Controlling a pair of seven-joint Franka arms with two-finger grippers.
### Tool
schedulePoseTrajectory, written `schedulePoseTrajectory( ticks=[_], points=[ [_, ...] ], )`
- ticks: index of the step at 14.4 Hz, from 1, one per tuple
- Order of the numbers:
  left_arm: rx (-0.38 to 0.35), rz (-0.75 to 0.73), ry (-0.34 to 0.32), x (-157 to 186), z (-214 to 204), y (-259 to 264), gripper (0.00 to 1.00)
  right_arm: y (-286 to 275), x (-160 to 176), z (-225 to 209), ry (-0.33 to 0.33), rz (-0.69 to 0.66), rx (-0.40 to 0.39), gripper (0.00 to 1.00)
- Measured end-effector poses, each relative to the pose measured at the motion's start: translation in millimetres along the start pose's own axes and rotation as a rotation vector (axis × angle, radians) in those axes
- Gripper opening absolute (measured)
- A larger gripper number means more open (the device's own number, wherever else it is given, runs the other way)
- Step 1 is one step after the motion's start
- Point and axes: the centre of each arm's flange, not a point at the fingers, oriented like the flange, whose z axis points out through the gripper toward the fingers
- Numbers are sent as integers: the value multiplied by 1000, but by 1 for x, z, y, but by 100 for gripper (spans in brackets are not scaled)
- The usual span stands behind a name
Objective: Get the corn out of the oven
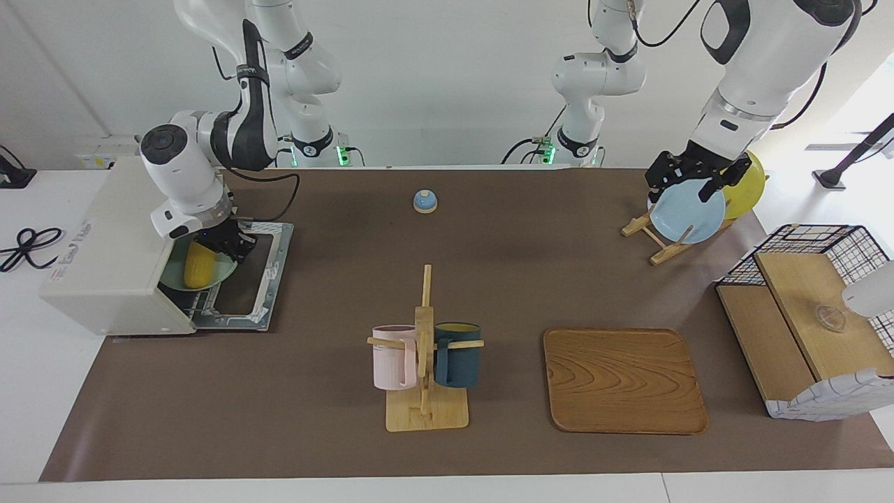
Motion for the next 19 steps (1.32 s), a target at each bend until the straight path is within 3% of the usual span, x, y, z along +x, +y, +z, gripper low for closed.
schedulePoseTrajectory(
  ticks=[4,7,12,19],
  points=[
    [0,0,4,0,0,0,100,-24,2,-14,-23,-55,-11,6],
    [0,0,4,0,0,0,100,-90,9,-51,-52,-128,-28,2],
    [-1,0,10,1,-1,0,100,-189,10,-88,-30,-90,-58,2],
    [-1,-5,9,1,1,-3,100,-391,-15,-55,17,44,-74,2]
  ],
)
